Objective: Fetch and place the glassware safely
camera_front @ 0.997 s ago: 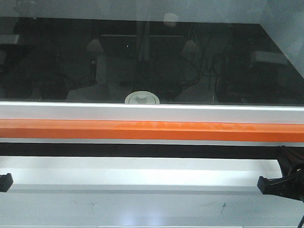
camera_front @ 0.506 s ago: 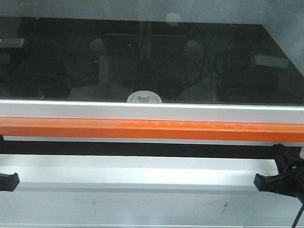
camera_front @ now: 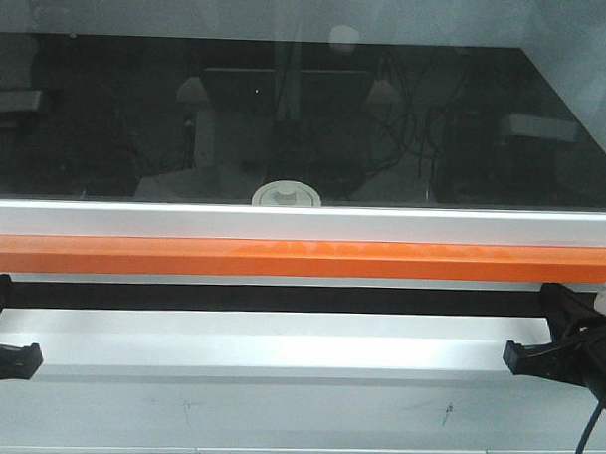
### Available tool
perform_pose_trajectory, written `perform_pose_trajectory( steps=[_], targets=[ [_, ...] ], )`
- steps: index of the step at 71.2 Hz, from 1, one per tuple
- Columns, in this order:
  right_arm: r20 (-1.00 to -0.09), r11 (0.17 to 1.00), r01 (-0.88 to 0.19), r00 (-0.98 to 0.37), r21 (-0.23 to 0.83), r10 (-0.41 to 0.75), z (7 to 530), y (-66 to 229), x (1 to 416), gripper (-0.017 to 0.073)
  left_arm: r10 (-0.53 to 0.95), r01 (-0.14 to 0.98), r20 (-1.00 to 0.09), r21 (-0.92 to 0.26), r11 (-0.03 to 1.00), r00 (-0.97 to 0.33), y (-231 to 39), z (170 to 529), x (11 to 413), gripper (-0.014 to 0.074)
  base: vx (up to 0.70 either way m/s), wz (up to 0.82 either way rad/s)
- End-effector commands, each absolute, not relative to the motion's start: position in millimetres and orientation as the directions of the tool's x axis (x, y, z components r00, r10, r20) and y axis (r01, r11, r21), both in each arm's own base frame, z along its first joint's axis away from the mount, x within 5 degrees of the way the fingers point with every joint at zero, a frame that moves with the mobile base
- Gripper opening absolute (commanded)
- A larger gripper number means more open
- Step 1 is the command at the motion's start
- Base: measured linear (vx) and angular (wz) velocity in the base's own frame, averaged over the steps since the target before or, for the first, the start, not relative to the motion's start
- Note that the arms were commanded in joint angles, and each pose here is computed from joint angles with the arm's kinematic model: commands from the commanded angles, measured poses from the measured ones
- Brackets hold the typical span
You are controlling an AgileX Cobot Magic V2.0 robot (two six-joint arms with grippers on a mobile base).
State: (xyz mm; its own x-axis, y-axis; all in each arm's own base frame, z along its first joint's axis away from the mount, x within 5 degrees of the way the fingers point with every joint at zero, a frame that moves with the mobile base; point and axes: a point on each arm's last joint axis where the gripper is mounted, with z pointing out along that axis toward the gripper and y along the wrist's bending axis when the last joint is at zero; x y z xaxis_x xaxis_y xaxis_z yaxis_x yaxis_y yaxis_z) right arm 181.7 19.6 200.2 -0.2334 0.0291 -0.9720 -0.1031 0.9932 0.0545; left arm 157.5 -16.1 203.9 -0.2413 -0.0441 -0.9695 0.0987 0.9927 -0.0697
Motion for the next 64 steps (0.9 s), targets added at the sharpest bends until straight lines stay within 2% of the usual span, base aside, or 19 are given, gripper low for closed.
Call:
perform_pose_trajectory(
  steps=[1, 28, 64],
  targets=[
    [-0.993, 0.992, -0.112, -0.106, 0.054, 0.042, 214, 21, 190, -0.0001, -0.049, 0.111, -0.993, -0.060, 0.992, -0.103, -17, 223, 165, -0.0007, 0.00, 0.00],
    [-0.999, 0.991, -0.121, -0.002, 0.054, 0.054, 220, 21, 194, -0.0001, -0.044, 0.113, -0.997, -0.051, 0.992, -0.063, -17, 223, 169, -0.0007, 0.00, 0.00],
    [-0.996, 0.991, -0.127, 0.062, 0.050, 0.058, 226, 22, 193, -0.0001, -0.058, 0.124, -0.998, -0.056, 0.991, 0.012, -19, 218, 184, -0.0007, 0.00, 0.00]
  ],
)
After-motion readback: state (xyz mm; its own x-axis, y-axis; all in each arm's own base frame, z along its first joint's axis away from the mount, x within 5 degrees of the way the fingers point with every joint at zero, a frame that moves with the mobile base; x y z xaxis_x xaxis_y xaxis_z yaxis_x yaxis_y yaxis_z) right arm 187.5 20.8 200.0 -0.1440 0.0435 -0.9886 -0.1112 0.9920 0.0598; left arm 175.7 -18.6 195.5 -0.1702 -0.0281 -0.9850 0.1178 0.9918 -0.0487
